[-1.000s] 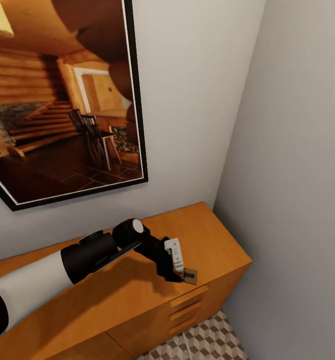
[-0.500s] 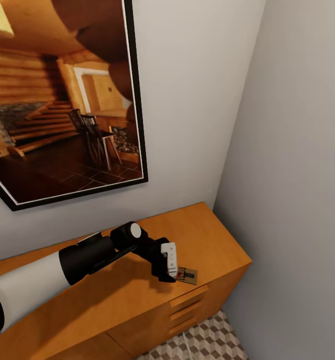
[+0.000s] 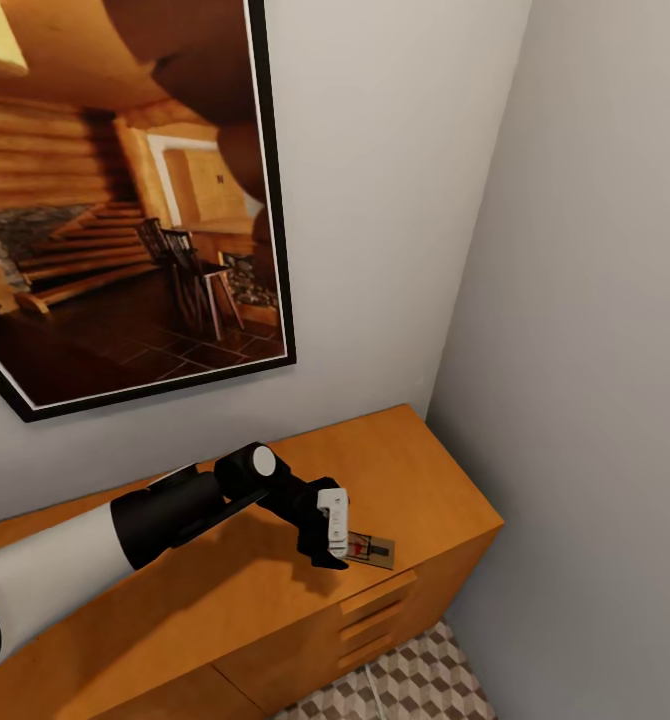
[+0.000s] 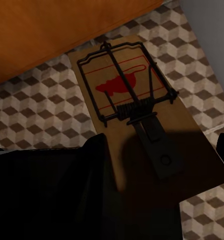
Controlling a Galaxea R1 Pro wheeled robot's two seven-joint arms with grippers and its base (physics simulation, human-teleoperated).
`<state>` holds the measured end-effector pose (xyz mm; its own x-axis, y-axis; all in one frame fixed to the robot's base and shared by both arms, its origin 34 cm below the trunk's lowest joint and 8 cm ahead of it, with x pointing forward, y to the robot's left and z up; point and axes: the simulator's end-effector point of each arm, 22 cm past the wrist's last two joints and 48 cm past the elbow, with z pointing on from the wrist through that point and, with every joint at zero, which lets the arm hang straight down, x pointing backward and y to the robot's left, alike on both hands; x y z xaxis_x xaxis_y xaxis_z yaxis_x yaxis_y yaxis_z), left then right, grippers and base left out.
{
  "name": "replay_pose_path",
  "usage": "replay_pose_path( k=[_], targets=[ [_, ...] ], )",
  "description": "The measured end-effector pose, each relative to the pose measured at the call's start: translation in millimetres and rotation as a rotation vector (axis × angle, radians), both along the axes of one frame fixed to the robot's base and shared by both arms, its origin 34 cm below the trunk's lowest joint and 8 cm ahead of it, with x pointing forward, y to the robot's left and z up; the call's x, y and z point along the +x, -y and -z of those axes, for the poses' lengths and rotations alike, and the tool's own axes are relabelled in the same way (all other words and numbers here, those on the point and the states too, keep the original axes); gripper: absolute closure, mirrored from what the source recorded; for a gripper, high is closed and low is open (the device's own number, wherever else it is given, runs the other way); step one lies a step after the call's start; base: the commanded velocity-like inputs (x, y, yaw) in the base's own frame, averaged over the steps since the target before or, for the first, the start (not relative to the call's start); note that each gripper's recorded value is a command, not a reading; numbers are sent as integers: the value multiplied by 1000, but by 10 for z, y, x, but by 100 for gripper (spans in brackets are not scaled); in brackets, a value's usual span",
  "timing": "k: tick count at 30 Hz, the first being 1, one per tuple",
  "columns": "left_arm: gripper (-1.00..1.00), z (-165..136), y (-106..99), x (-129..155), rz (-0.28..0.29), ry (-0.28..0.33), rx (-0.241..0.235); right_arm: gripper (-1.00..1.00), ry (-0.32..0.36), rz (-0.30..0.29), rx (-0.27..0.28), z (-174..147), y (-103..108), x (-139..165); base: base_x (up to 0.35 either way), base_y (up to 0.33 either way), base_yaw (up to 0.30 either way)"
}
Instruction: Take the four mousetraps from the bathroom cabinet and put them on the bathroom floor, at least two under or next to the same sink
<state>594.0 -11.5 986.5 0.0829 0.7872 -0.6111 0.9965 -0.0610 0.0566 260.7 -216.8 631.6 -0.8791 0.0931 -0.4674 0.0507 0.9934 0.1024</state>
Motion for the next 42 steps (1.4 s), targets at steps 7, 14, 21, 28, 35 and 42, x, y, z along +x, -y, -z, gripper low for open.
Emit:
replay_pose_path(
  k=[7,14,21,28,35,42],
  targets=[
    [-100,-4,-16,-1,2,2,0,100,0,0,-2,1,13,0,0,0,0],
    [-100,-1,-32,1,2,3,0,100,-2,-1,-3,4,25,-7,0,0,0],
    [-100,31,-69,6,1,-2,2,100,-10,0,-5,16,31,-36,0,0,0],
    [-100,45,-123,6,3,-2,1,100,-18,0,-4,28,22,-68,0,0,0],
    [-100,92,-208,-29,12,-24,9,100,-27,0,-2,40,10,-101,0,0,0],
    [-100,108,-192,-51,20,-30,4,100,-36,1,0,52,-3,-134,0,0,0]
  ],
)
